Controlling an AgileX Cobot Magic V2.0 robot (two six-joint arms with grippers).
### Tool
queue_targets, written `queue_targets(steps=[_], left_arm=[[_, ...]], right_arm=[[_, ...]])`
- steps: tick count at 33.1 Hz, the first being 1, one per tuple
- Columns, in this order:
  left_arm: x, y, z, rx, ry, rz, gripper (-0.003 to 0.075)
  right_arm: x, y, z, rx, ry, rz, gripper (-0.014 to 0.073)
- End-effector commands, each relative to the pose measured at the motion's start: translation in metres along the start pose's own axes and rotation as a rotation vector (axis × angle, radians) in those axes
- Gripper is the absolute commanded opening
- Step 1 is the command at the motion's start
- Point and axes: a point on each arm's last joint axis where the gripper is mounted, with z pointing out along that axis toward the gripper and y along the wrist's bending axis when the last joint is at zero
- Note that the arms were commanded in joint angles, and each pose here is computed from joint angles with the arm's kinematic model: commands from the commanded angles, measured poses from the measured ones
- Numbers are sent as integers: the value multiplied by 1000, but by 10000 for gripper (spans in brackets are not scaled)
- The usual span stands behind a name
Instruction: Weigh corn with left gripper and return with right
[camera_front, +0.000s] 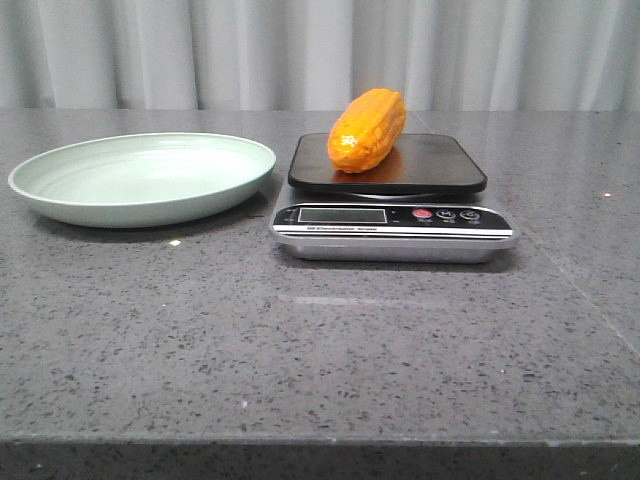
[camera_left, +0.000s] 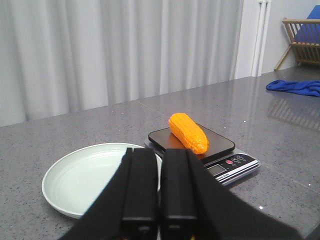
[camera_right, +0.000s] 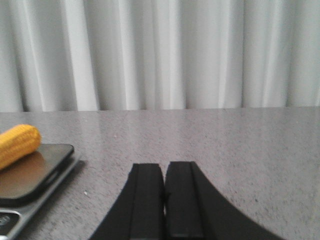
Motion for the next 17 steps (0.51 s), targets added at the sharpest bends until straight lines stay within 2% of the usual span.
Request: queue_targets(steps=[1, 6, 10, 14, 17], left_arm=[[-14, -2, -1, 24, -93, 5, 127], [-14, -2, -1, 24, -93, 5, 127], [-14, -2, -1, 24, -93, 5, 127], [-14, -2, -1, 24, -93, 5, 127], [-14, -2, -1, 24, -93, 5, 127]], right_arm=[[-43, 5, 1, -7, -33, -10, 160], [-67, 10, 19, -11, 162, 10, 160], [-65, 11, 36, -13, 300, 50, 160], [-57, 12, 47, -11, 381, 87, 160], [-55, 12, 51, -8, 395, 101, 160]])
